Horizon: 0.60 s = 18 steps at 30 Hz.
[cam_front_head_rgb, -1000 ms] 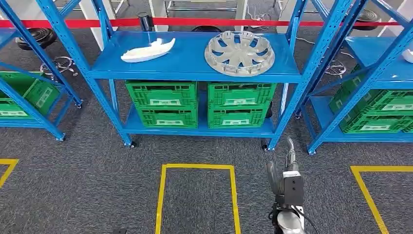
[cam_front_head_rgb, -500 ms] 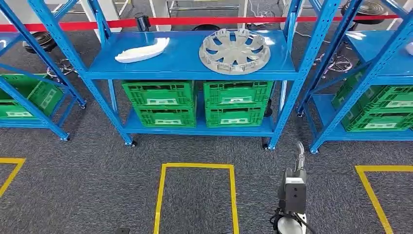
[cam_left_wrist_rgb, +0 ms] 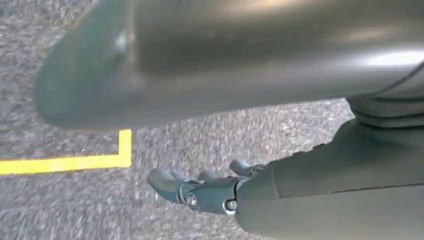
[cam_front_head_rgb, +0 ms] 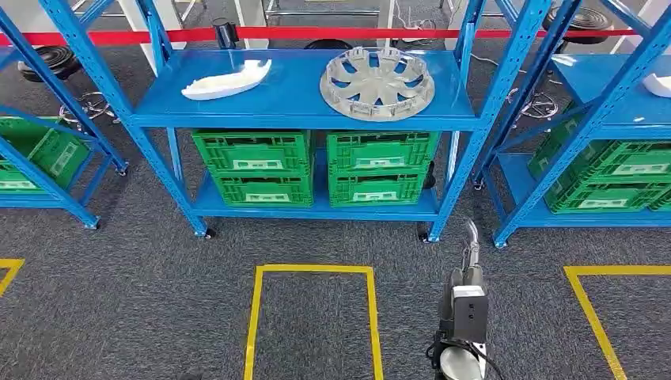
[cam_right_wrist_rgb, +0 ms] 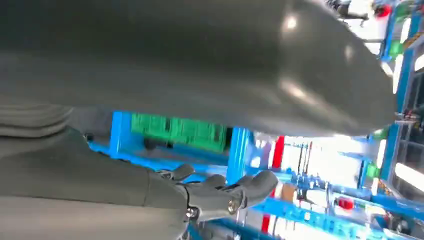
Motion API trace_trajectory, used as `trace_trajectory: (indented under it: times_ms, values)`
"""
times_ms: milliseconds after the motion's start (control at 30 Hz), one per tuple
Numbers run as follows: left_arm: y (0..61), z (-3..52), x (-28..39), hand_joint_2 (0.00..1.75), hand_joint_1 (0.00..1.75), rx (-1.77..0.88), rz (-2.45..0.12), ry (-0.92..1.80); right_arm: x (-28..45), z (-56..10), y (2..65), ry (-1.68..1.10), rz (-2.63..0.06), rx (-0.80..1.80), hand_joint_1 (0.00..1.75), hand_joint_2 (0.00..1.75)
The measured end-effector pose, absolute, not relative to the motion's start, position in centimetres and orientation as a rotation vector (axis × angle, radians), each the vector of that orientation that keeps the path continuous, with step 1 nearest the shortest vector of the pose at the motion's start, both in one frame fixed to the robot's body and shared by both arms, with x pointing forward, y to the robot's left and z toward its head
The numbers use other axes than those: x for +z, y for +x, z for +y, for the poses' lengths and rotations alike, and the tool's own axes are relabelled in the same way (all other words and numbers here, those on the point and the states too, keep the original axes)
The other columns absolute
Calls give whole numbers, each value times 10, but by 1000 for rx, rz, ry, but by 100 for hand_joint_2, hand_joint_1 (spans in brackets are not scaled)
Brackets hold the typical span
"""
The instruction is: Take the parts from the cabinet and place them on the table.
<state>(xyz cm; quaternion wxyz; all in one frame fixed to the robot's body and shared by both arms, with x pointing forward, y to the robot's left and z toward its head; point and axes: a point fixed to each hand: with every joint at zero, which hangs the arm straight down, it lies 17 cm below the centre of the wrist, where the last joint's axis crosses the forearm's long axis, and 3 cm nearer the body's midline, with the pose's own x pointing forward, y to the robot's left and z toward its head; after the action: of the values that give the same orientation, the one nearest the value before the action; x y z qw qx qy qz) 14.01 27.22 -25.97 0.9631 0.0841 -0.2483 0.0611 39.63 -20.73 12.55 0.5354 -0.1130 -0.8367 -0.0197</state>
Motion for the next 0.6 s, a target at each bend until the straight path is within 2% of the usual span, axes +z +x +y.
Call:
trace_trajectory:
  times_ms: [200,600]
  values:
    - [140,275,-260,0,0,143,-505,177,126,-196,392,-200,-2001,-18,0,0]
    - [142,274,-259,0,0,142,-512,176,159,-195,384,-238,-2093,7,0,0]
